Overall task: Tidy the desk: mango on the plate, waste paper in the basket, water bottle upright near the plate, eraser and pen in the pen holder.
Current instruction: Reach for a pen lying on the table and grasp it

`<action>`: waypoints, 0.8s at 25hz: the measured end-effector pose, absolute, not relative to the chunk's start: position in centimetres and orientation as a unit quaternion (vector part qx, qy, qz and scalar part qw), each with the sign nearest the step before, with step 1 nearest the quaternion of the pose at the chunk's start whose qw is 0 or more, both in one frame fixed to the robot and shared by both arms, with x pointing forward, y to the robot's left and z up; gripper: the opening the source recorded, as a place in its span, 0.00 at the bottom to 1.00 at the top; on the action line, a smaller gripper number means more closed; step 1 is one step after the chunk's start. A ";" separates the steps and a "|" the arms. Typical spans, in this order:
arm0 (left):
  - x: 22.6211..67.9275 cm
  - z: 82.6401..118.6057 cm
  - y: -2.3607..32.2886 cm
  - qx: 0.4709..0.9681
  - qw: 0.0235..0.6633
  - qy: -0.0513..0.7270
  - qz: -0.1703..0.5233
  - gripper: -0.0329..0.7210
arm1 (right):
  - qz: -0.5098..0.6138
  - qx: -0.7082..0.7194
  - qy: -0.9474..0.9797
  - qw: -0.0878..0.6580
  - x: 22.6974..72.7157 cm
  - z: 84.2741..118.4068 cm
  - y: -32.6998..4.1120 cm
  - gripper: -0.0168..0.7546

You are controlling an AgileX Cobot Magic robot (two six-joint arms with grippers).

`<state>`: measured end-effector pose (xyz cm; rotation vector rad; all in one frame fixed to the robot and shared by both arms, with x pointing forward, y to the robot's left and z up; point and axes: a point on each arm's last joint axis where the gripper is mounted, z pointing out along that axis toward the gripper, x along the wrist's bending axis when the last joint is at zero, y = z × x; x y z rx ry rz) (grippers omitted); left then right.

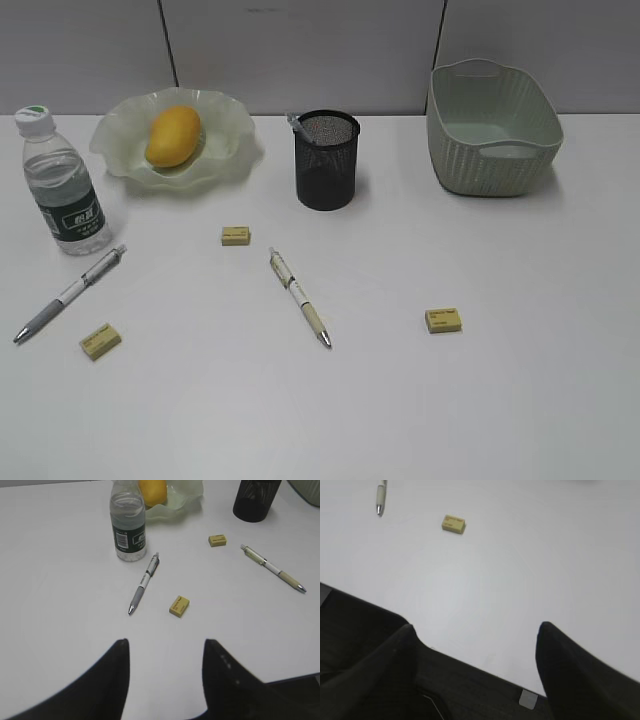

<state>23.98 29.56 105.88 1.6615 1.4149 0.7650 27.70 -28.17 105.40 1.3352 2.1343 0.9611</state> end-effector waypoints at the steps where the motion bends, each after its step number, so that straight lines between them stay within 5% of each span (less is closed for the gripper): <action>1: 24.0 105.9 29.6 0.658 0.403 0.560 0.303 0.52 | 0.354 0.488 0.764 0.230 27.4 105.5 -28.5 0.77; 20: 25.2 107.4 29.4 0.647 0.418 0.554 0.316 0.52 | 0.367 0.497 0.750 0.238 26.8 105.5 -28.9 0.76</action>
